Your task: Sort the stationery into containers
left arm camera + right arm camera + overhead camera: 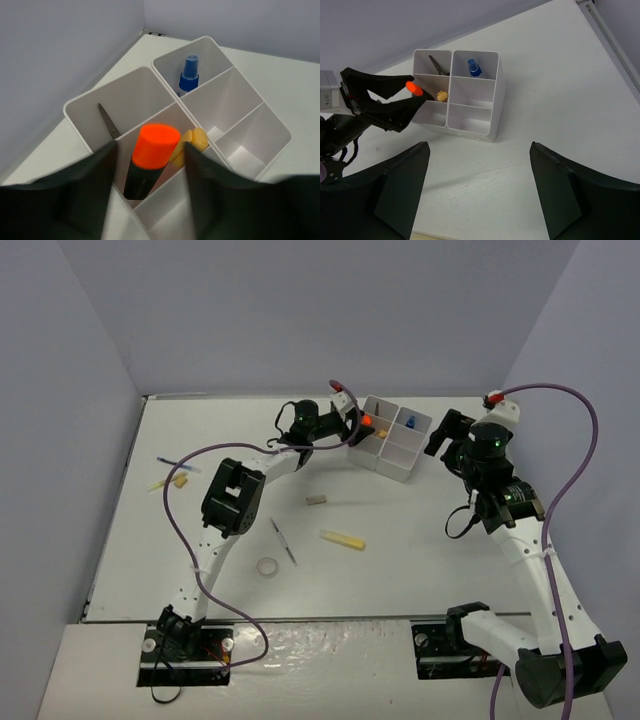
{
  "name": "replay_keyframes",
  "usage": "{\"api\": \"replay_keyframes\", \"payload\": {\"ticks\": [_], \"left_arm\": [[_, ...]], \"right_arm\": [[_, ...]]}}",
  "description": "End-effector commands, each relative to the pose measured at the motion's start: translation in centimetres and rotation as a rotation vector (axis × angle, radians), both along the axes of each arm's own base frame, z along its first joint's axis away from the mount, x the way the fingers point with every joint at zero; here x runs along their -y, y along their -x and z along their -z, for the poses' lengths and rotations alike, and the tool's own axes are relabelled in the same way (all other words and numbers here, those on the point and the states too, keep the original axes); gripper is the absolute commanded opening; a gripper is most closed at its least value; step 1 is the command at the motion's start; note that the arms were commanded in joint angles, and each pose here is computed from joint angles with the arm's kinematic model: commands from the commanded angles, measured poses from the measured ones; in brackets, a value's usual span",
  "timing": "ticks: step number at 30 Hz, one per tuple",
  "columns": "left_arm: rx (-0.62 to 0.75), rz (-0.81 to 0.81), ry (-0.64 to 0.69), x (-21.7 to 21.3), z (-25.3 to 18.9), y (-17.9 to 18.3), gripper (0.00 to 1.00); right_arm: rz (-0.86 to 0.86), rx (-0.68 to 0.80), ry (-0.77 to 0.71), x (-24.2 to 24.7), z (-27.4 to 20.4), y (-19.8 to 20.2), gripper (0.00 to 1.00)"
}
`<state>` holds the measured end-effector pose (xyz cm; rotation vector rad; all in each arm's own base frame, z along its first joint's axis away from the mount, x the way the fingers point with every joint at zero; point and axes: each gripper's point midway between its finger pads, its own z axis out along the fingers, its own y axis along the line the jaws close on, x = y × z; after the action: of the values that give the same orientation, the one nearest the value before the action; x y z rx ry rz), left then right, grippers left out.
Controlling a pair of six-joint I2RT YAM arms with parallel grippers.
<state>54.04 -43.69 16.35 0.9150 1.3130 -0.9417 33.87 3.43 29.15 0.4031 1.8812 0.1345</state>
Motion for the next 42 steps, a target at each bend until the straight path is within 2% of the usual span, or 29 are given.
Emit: {"api": "replay_keyframes", "payload": {"ticks": [1, 3, 4, 8, 9, 11, 14, 15, 18, 21, 25, 29, 33, 39, 42], "left_arm": [[0.216, 0.047, 0.081, 0.0, -10.0, 2.2, 0.77], [0.226, 0.03, 0.074, -0.7, -11.8, 2.8, 0.9], [0.227, 0.013, 0.069, -1.1, -12.6, 3.0, 0.93], [0.202, -0.079, 0.038, -4.0, -16.6, 3.8, 0.97], [0.191, -0.102, 0.032, -4.9, -17.6, 4.0, 0.97], [0.202, -0.199, 0.006, -8.0, -21.0, 4.6, 0.97], [0.092, -0.32, -0.161, -12.5, -21.3, 6.3, 0.97], [0.087, -0.328, -0.172, -12.9, -21.3, 6.3, 0.97], [-0.011, -0.438, -0.376, -19.1, -19.7, 9.5, 0.97], [-0.109, -0.484, -0.441, -24.0, -18.8, 12.5, 0.97], [-0.259, -0.624, -0.522, -31.4, -15.7, 14.9, 0.97], [-0.318, -0.759, -0.629, -36.8, -12.7, 17.1, 0.97], [-0.342, -0.842, -0.639, -39.9, -11.1, 18.3, 0.97], [-0.35, -0.906, -0.614, -42.0, -9.7, 18.6, 0.97], [-0.366, -0.927, -0.6, -42.8, -9.1, 18.0, 0.97]], "right_arm": [[0.067, -0.005, -0.025, 0.7, -0.9, -0.5, 0.79], [0.056, -0.068, -0.035, 0.3, 0.2, -0.6, 0.8], [0.014, -0.091, -0.042, -0.5, 0.8, -0.7, 0.8], [-0.262, -0.205, -0.091, -5.3, 3.7, -0.5, 0.8], [-0.276, -0.212, -0.085, -5.5, 3.8, -0.4, 0.79], [-0.424, -0.27, -0.112, -8.6, 5.3, 0.3, 0.78], [-0.551, -0.305, -0.034, -12.2, 6.6, 1.4, 0.77], [-0.602, -0.308, 0.004, -13.4, 6.9, 1.9, 0.77], [-0.836, -0.352, 0.141, -18.2, 9.4, 4.4, 0.78], [-1.032, -0.438, 0.212, -21.4, 12.3, 7.1, 0.79], [-1.091, -0.588, 0.345, -21.6, 17.5, 7.8, 0.8], [-1.123, -0.707, 0.481, -21.3, 21.7, 7.7, 0.83], [-1.117, -0.79, 0.623, -19.9, 24.7, 7.0, 0.82], [-1.174, -0.897, 0.594, -21.0, 28.5, 8.1, 0.73], [-1.18, -0.924, 0.64, -21.3, 29.6, 8.8, 0.71]]}}
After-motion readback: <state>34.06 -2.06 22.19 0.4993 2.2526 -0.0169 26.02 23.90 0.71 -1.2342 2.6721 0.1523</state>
